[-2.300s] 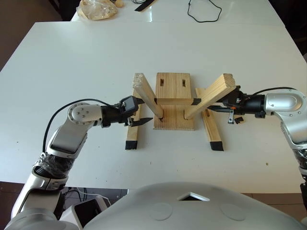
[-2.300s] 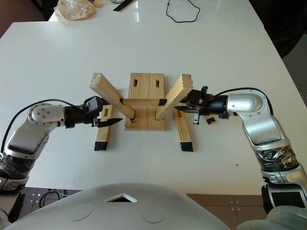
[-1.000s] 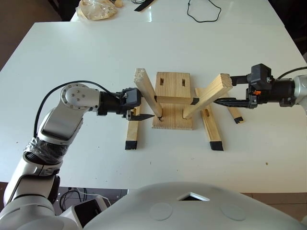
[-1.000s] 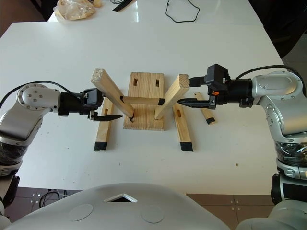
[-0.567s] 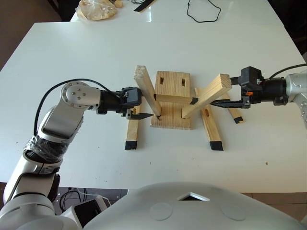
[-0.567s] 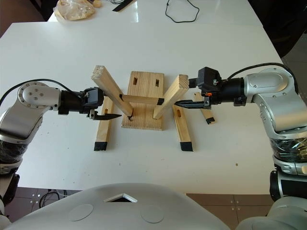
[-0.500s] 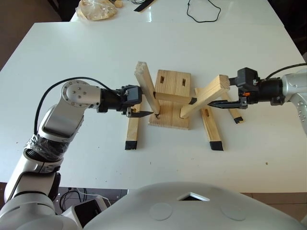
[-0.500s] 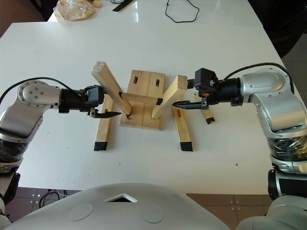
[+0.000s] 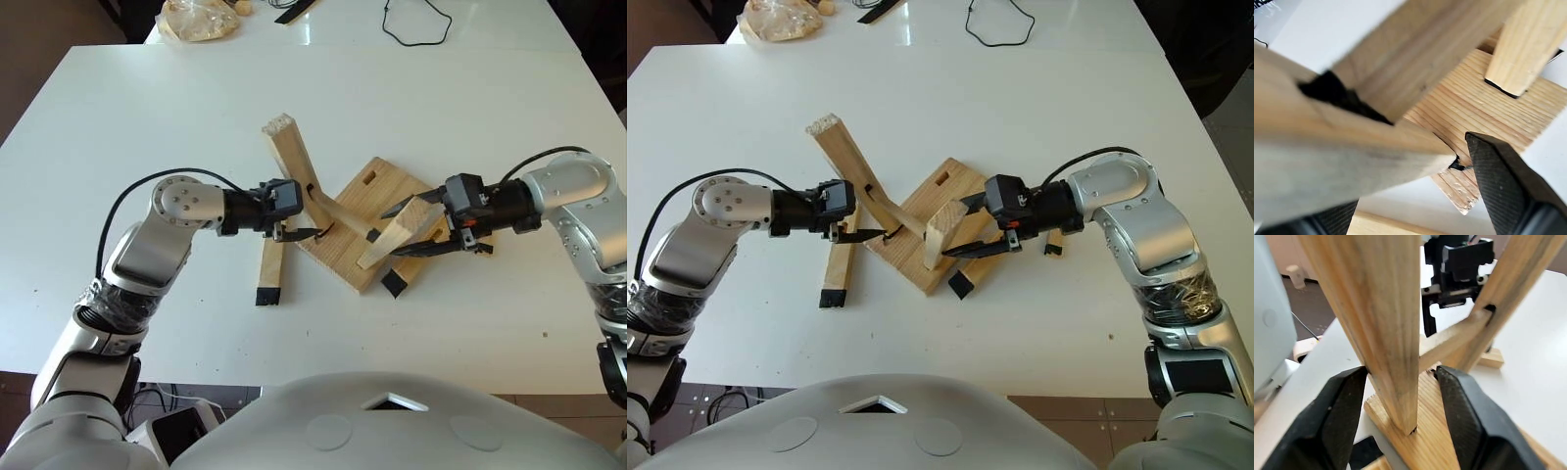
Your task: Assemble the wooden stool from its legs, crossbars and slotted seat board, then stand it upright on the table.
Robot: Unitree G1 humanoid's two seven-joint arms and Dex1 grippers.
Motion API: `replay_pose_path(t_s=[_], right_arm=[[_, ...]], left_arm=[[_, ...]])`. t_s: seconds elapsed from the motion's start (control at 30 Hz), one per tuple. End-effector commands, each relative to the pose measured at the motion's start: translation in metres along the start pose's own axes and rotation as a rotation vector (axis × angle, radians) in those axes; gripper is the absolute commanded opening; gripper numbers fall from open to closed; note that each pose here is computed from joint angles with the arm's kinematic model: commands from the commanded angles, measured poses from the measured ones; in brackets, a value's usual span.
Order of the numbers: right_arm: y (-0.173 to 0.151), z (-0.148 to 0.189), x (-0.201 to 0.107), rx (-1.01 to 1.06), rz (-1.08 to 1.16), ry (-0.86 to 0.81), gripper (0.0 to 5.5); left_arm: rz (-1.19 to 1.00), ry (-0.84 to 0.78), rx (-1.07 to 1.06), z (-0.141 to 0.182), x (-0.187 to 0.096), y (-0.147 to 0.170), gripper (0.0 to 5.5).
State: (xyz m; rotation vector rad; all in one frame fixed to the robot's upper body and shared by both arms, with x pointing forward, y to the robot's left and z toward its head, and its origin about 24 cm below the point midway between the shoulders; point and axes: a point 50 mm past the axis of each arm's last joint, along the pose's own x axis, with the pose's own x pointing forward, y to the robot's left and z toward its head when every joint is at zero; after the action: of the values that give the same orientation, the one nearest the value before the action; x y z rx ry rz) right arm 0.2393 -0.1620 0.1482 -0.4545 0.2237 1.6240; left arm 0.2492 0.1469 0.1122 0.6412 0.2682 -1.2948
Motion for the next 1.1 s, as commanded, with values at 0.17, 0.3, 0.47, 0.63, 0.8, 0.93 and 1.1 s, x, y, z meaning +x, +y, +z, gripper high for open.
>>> replay_pose_path(t_s=[0.17,0.3,0.47,0.63,0.8,0.93,1.1], right_arm=[[-0.011,-0.012,-0.023,-0.024,-0.185,0.106,2.59],[-0.012,-0.013,-0.032,-0.011,-0.213,0.112,2.59],[-0.013,-0.018,-0.038,-0.006,-0.241,0.134,2.59],[-0.019,-0.031,-0.052,0.025,-0.298,0.180,2.59],[-0.014,-0.066,-0.045,0.080,-0.303,0.270,2.59],[-0.009,-0.081,-0.029,0.114,-0.291,0.249,2.59],[-0.005,-0.096,-0.019,0.166,-0.300,0.244,2.59]], left_arm=[[-0.044,-0.032,0.019,-0.007,0.006,-0.010,3.46],[-0.022,0.030,0.023,-0.023,-0.003,-0.013,3.46],[0.007,0.060,0.010,-0.033,-0.010,-0.017,3.46],[0.024,0.050,-0.031,-0.036,-0.014,-0.025,3.46],[0.058,0.091,-0.054,-0.049,-0.014,-0.032,3.46],[0.084,0.127,-0.049,-0.059,-0.011,-0.033,3.46],[0.090,0.120,-0.071,-0.062,-0.008,-0.036,3.46]])
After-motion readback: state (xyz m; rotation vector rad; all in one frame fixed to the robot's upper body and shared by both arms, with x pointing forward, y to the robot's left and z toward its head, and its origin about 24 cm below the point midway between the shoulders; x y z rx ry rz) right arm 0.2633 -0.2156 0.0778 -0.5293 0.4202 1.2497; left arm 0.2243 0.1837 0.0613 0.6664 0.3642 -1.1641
